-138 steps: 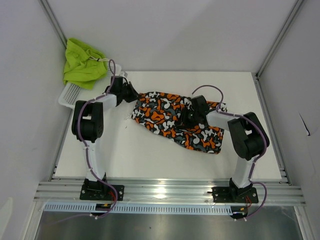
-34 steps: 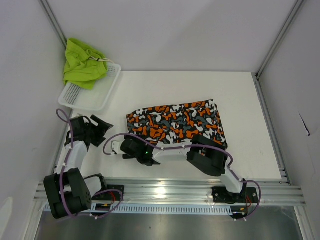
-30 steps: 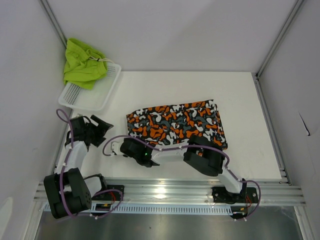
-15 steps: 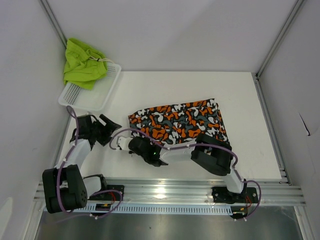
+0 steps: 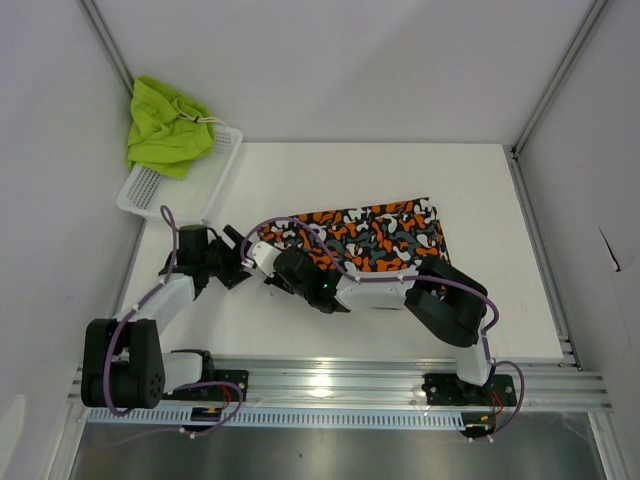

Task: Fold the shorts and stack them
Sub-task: Fold the shorts

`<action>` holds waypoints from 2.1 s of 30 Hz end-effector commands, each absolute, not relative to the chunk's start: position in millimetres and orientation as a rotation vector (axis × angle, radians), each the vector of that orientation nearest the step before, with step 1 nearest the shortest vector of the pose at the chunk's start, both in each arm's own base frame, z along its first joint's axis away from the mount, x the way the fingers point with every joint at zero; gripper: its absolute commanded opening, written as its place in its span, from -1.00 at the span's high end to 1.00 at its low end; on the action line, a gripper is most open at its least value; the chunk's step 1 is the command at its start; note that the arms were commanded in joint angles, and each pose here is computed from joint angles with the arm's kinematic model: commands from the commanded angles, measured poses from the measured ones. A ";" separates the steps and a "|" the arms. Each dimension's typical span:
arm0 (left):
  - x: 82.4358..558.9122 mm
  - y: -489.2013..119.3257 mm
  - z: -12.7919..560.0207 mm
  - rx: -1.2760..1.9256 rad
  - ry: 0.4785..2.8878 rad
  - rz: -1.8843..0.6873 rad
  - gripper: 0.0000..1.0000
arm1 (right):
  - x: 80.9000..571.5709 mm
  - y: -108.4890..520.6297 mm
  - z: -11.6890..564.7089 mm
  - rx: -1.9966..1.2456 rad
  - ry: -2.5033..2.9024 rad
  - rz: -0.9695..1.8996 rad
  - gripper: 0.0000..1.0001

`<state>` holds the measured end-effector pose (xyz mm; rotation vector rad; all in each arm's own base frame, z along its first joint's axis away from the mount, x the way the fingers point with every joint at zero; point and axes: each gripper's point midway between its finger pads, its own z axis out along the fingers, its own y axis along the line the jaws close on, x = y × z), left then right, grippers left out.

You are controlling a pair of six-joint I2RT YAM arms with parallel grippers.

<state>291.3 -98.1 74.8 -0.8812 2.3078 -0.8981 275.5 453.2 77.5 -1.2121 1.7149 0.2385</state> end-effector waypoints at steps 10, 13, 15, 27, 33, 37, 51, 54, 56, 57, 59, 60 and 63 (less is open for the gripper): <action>321.3 -140.1 83.6 -0.888 2.283 -1.091 -0.78 | 269.7 460.4 101.5 -1.153 1.692 0.345 1.00; 330.6 -141.4 77.9 -0.899 2.295 -1.083 -0.77 | 270.3 460.4 104.1 -1.148 1.687 0.349 1.00; 330.9 -141.8 69.4 -0.920 2.306 -1.084 -0.77 | 270.8 459.7 105.0 -1.144 1.687 0.350 1.00; 341.2 -159.4 54.8 -0.961 2.258 -1.242 -0.46 | 268.4 457.0 109.8 -1.136 1.675 0.369 1.00; 348.3 -156.9 56.3 -0.990 2.191 -1.251 -0.10 | 266.2 456.8 107.9 -1.143 1.676 0.365 1.00; 352.5 -156.8 59.0 -0.972 2.188 -1.249 0.06 | 264.1 456.7 105.4 -1.158 1.676 0.353 1.00; 361.1 -147.6 65.2 -0.829 2.249 -1.092 1.00 | 241.1 463.7 131.1 -1.112 1.735 0.562 0.22; 356.1 -142.2 62.1 -0.772 2.305 -1.013 1.00 | 242.5 451.3 143.0 -1.001 1.796 0.687 0.17; 357.5 -139.3 63.9 -0.745 2.319 -0.976 1.00 | 246.3 437.8 155.7 -0.917 1.822 0.774 0.16; 356.8 -137.8 64.8 -0.716 2.332 -0.954 1.00 | 247.0 434.2 172.9 -0.841 1.815 0.838 0.17; 358.1 -134.0 67.8 -0.697 2.338 -0.916 1.00 | 257.5 415.9 169.6 -0.754 1.861 0.879 0.20; 355.3 -132.3 65.7 -0.676 2.357 -0.893 1.00 | 260.2 410.6 170.9 -0.686 1.896 0.914 0.23; 354.9 -124.7 71.9 -0.636 2.384 -0.815 1.00 | 281.6 381.6 164.7 -0.529 1.982 0.907 0.54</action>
